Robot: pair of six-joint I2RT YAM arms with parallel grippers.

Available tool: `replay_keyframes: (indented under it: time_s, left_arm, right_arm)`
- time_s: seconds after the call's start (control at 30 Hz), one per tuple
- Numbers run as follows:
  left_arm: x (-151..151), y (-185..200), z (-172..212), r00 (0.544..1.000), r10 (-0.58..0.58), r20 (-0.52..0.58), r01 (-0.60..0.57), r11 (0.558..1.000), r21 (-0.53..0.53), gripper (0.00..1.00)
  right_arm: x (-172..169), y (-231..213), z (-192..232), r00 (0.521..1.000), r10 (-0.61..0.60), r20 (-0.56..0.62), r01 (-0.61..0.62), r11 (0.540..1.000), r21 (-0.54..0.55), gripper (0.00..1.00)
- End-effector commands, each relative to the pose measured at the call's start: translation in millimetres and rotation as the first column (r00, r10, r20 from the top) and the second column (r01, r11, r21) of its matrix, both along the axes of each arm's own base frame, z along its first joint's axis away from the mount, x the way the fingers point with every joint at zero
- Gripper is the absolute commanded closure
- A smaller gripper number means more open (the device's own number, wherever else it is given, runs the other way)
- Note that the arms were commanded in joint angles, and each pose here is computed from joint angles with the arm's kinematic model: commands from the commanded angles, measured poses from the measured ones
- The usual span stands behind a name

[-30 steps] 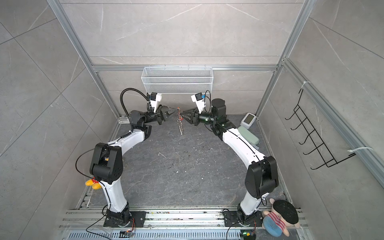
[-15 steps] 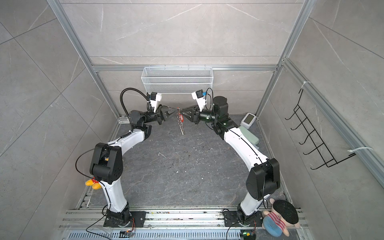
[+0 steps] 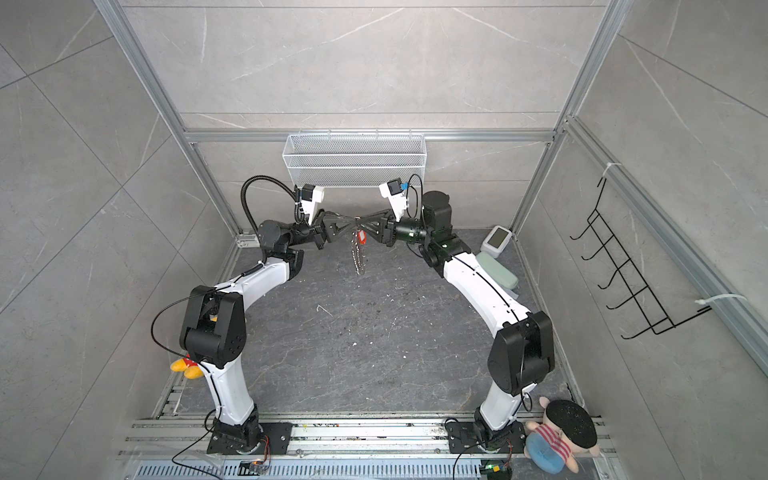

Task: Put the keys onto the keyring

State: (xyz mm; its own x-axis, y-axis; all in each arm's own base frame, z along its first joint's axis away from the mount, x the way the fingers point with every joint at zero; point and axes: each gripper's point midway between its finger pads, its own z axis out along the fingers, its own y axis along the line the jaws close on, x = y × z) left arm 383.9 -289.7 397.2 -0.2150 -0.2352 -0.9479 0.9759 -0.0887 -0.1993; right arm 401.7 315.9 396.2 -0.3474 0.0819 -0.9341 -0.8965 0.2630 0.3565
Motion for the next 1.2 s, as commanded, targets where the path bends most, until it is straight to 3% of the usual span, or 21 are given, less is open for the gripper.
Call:
replay_keyframes:
  time_s: [0.0, 0.13, 0.2, 0.4, 0.5, 0.53, 0.6, 0.73, 0.83, 0.9, 1.03, 1.1, 1.17]
  left_arm:
    - [-8.4, 1.1, 20.8, 0.997, -0.008, 0.082, 0.01, 0.999, -0.035, 1.0]
    - [-8.5, 1.2, 20.8, 0.997, -0.007, 0.081, 0.01, 0.999, -0.035, 1.0]
    - [-8.5, 0.6, 20.4, 0.997, -0.008, 0.08, 0.011, 0.999, -0.035, 1.0]
    - [-7.9, 0.2, 15.9, 0.996, -0.013, 0.083, 0.015, 1.0, -0.025, 1.0]
    - [-12.0, 7.3, 11.0, 0.986, -0.012, 0.169, 0.011, 1.0, 0.008, 0.7]
    - [-10.9, 13.8, 9.1, 0.979, -0.005, 0.204, 0.0, 1.0, 0.025, 0.51]
    - [-3.7, 29.8, 9.9, 0.972, 0.038, 0.23, -0.049, 0.998, 0.039, 0.23]
    - [3.0, 47.3, -5.2, 0.953, 0.116, 0.281, -0.148, 0.984, 0.097, 0.21]
    - [13.2, 45.1, -25.5, 0.947, 0.209, 0.245, -0.264, 0.939, 0.221, 0.0]
    - [20.8, 44.9, -39.6, 0.928, 0.275, 0.251, -0.349, 0.879, 0.326, 0.0]
    - [30.9, 52.8, -43.9, 0.912, 0.359, 0.199, -0.409, 0.836, 0.367, 0.0]
    - [49.6, 62.3, -43.5, 0.873, 0.473, 0.119, -0.479, 0.784, 0.395, 0.0]
    - [74.2, 79.9, -44.5, 0.779, 0.627, -0.013, -0.561, 0.706, 0.433, 0.0]
  right_arm:
    - [-2.8, 4.5, 10.0, 0.999, 0.026, 0.026, -0.027, 1.0, 0.017, 0.75]
    - [-3.8, 4.3, 11.5, 0.999, 0.029, 0.029, -0.03, 0.999, 0.02, 0.87]
    - [-4.7, 4.7, 12.2, 0.999, 0.031, 0.031, -0.032, 0.999, 0.021, 0.98]
    - [-5.5, 1.6, 12.6, 0.999, 0.009, 0.042, -0.009, 1.0, -0.011, 1.0]
    - [0.3, -3.7, -0.3, 0.998, -0.036, 0.058, 0.043, 0.993, -0.108, 1.0]
    - [2.6, -5.5, -5.2, 0.995, -0.049, 0.088, 0.061, 0.987, -0.147, 1.0]
    - [4.8, -9.6, -17.9, 0.993, -0.067, 0.1, 0.088, 0.972, -0.22, 1.0]
    - [6.3, -14.8, -29.7, 0.984, -0.084, 0.158, 0.128, 0.947, -0.295, 1.0]
    - [1.6, -11.9, -32.1, 0.981, -0.061, 0.185, 0.12, 0.939, -0.324, 1.0]
    - [-1.0, -9.8, -33.1, 0.98, -0.049, 0.19, 0.112, 0.936, -0.333, 1.0]
    - [-3.3, -7.9, -36.0, 0.982, -0.036, 0.187, 0.099, 0.936, -0.337, 1.0]
    - [-3.6, -6.8, -37.2, 0.982, -0.032, 0.185, 0.094, 0.937, -0.337, 1.0]
    - [-4.0, -6.1, -37.5, 0.983, -0.029, 0.184, 0.09, 0.937, -0.337, 1.0]
